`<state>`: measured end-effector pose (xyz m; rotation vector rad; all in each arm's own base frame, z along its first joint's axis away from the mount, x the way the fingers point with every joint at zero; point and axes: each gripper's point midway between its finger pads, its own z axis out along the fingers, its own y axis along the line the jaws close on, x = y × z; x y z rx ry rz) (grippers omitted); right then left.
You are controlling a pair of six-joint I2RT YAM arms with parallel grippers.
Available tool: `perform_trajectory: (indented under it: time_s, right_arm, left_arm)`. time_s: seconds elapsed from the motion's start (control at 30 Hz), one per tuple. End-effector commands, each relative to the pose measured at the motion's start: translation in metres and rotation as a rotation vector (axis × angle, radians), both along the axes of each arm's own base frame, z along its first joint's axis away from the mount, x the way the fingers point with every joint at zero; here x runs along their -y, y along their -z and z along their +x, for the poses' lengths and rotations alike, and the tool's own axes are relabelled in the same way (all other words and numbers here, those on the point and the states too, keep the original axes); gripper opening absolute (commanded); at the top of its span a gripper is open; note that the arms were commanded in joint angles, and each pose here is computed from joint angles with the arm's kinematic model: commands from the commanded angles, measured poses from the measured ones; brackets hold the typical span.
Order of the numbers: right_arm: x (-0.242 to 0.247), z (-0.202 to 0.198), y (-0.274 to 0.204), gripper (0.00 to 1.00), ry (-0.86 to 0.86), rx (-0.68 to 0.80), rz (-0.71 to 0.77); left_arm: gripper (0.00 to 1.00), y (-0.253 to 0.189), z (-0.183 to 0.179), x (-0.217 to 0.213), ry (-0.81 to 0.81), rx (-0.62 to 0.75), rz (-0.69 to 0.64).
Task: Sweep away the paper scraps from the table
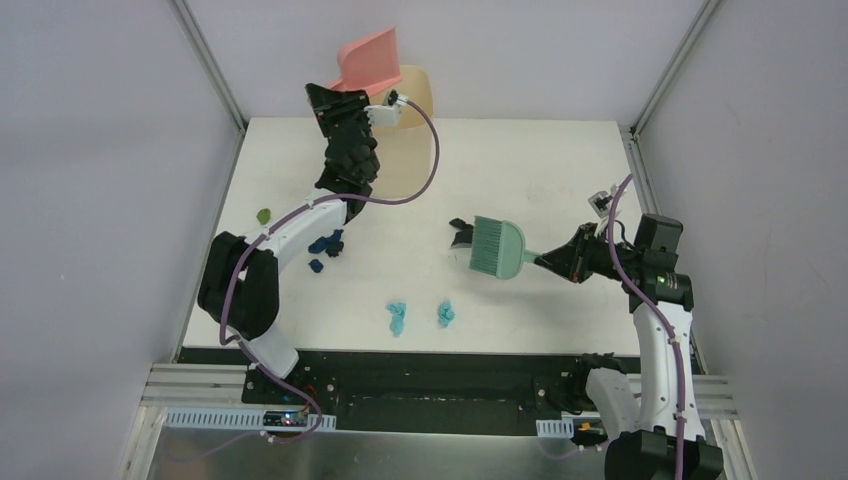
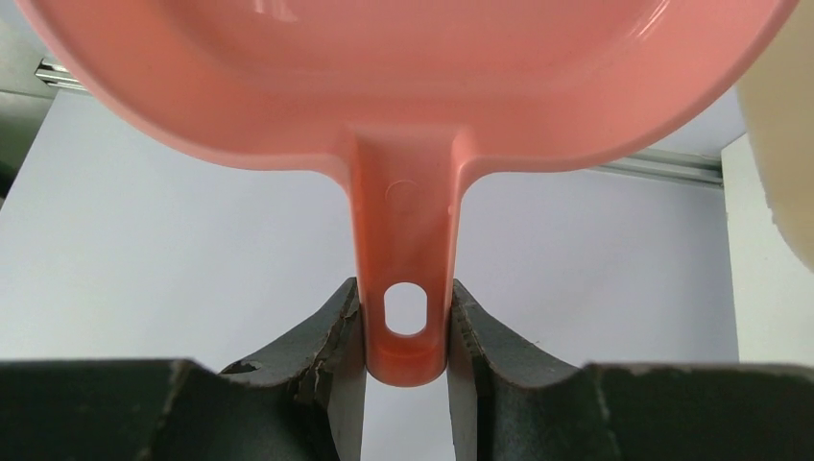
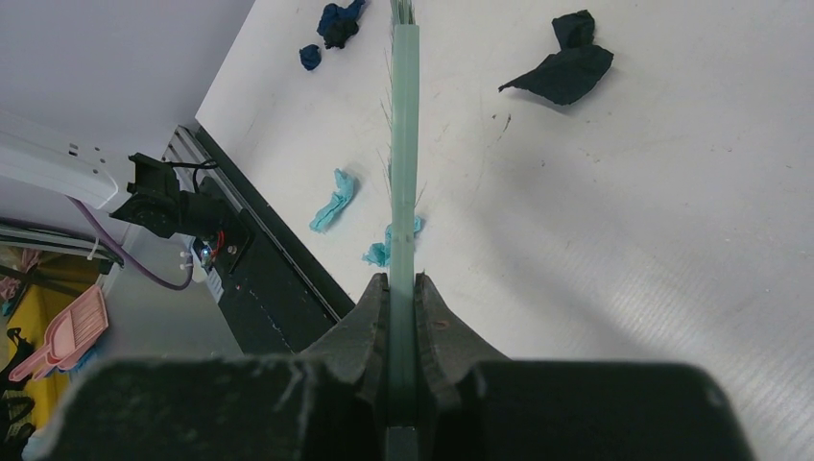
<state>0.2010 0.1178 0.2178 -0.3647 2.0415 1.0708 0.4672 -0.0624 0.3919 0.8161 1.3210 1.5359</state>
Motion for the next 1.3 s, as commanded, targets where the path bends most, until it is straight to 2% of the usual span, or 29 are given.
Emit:
perform_trajectory:
  time_s: [0.0, 0.1, 0.17, 0.2, 0.33, 0.47, 0.57, 0.7, 0.8, 0.9, 1.1, 1.27]
  right_arm:
    - [0.000, 0.000, -0.010, 0.00, -0.020, 0.066, -0.001]
    - [0.000, 0.000, -0.011, 0.00, -0.024, 0.068, -0.001]
    - [0.000, 0.000, -0.012, 0.00, -0.022, 0.073, -0.003]
    - [0.000, 0.000, -0.012, 0.00, -0.022, 0.074, -0.003]
    - [0.000, 0.000, -0.011, 0.00, -0.021, 0.071, -0.003]
    - [0.001, 0.001, -0.011, 0.00, -0.016, 0.071, -0.007]
    - [0.001, 0.002, -0.010, 0.00, -0.012, 0.071, -0.011]
    - [0.003, 0.005, -0.006, 0.00, 0.000, 0.061, -0.017]
    - [0.005, 0.008, -0.005, 0.00, 0.012, 0.058, -0.025]
    - [0.005, 0.008, -0.006, 0.00, 0.010, 0.068, -0.027]
    - [-0.013, -0.004, -0.020, 0.00, -0.104, 0.077, -0.074]
    - [-0.051, -0.017, -0.014, 0.00, -0.344, -0.059, -0.197]
  left_arm:
    - [0.00, -0.025, -0.010, -0.007, 0.026, 0.099, -0.162]
    - [0.00, -0.029, -0.021, -0.009, 0.047, 0.089, -0.282]
    - [0.00, -0.023, -0.031, -0.010, 0.058, 0.034, -0.376]
    - [0.00, -0.018, -0.038, -0.005, 0.086, 0.017, -0.484]
    - [0.00, -0.001, -0.076, 0.007, 0.165, -0.129, -0.760]
    - [0.00, 0.023, -0.118, 0.039, 0.317, -0.327, -1.046]
    - [0.00, 0.044, -0.138, 0.057, 0.372, -0.427, -1.176]
    - [0.00, 0.086, -0.154, 0.076, 0.355, -0.568, -1.295]
    - [0.00, 0.126, -0.167, 0.098, 0.361, -0.745, -1.344]
    - [0.00, 0.162, -0.180, 0.107, 0.318, -0.845, -1.392]
    - [0.00, 0.212, -0.196, 0.103, 0.249, -0.898, -1.421]
    - [0.00, 0.219, -0.187, 0.096, 0.223, -0.839, -1.423]
